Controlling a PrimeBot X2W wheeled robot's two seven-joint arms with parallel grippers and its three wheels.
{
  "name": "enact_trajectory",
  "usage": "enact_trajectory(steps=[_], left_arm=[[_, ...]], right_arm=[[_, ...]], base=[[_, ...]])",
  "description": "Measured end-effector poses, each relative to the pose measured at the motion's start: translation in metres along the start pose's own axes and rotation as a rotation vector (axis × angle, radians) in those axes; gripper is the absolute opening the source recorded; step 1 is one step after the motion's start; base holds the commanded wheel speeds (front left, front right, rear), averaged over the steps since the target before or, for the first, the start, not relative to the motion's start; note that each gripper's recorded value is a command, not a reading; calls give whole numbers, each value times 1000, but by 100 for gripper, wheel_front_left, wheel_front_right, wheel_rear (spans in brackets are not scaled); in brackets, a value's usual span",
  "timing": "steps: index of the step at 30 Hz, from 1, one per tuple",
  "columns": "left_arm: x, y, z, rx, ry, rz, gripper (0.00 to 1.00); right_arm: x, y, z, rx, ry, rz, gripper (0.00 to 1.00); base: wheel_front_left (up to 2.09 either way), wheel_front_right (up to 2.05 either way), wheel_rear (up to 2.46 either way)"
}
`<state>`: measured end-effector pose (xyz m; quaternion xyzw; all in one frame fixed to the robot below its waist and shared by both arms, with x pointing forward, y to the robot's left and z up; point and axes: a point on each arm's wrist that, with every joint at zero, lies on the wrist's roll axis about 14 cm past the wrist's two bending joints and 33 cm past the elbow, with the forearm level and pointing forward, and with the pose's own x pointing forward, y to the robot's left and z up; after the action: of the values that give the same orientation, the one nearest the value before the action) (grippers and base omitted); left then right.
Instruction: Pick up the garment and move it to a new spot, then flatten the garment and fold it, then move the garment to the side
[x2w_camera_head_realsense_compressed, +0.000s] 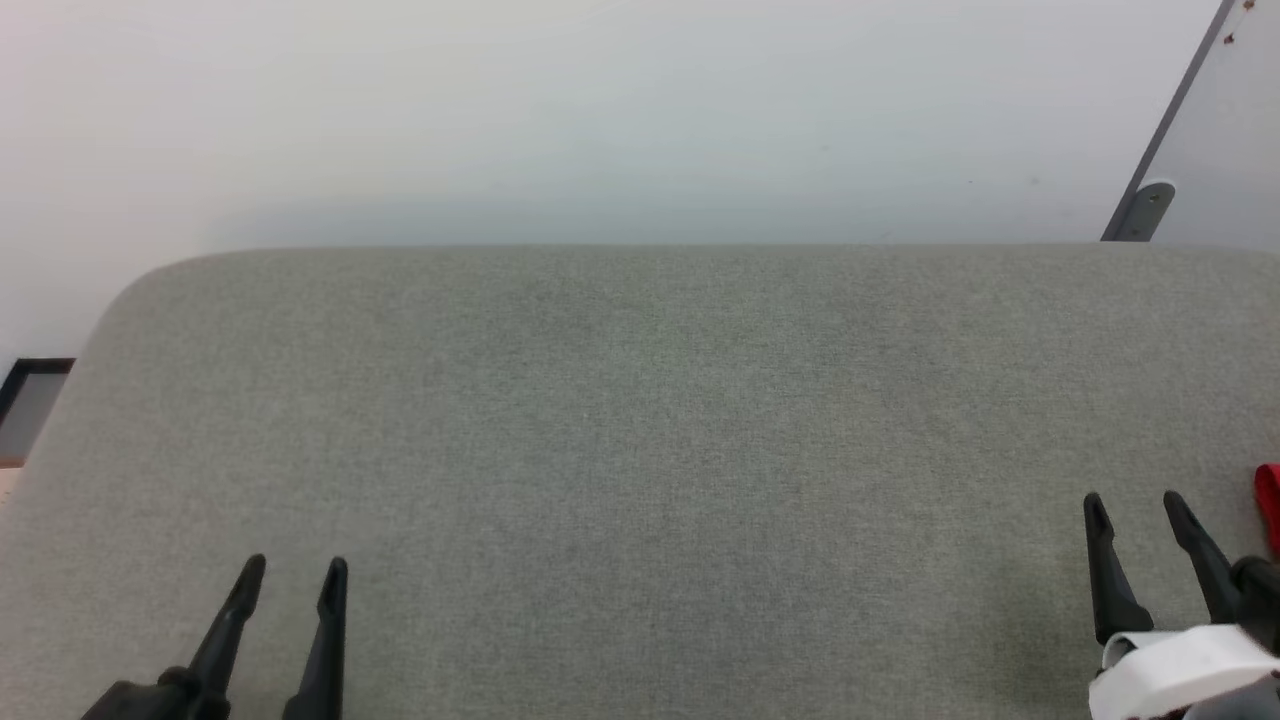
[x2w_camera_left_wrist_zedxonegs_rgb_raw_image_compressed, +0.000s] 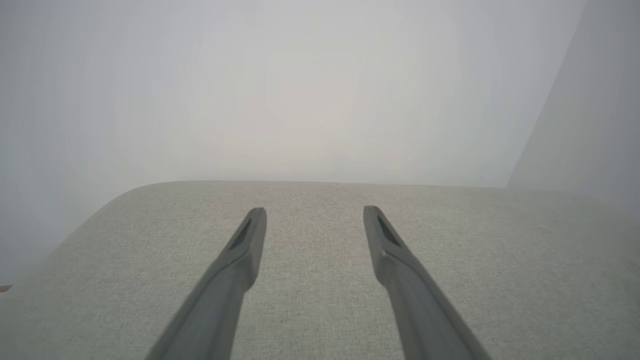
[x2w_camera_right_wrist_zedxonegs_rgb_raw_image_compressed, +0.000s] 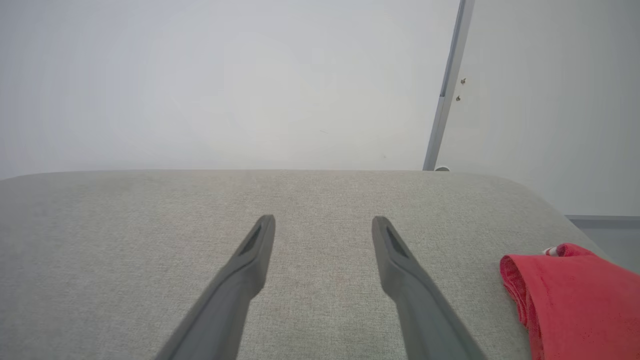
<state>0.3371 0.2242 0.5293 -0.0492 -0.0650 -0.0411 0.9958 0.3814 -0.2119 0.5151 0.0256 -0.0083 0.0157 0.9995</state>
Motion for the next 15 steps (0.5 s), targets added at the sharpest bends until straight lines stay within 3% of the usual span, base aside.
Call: enact_trajectory(steps=[15], left_arm=[[-8,4,-6,-18,18,23,100]], right_arm=[[-12,3,8,25,-12,-6,100]], base=[[0,0,0]])
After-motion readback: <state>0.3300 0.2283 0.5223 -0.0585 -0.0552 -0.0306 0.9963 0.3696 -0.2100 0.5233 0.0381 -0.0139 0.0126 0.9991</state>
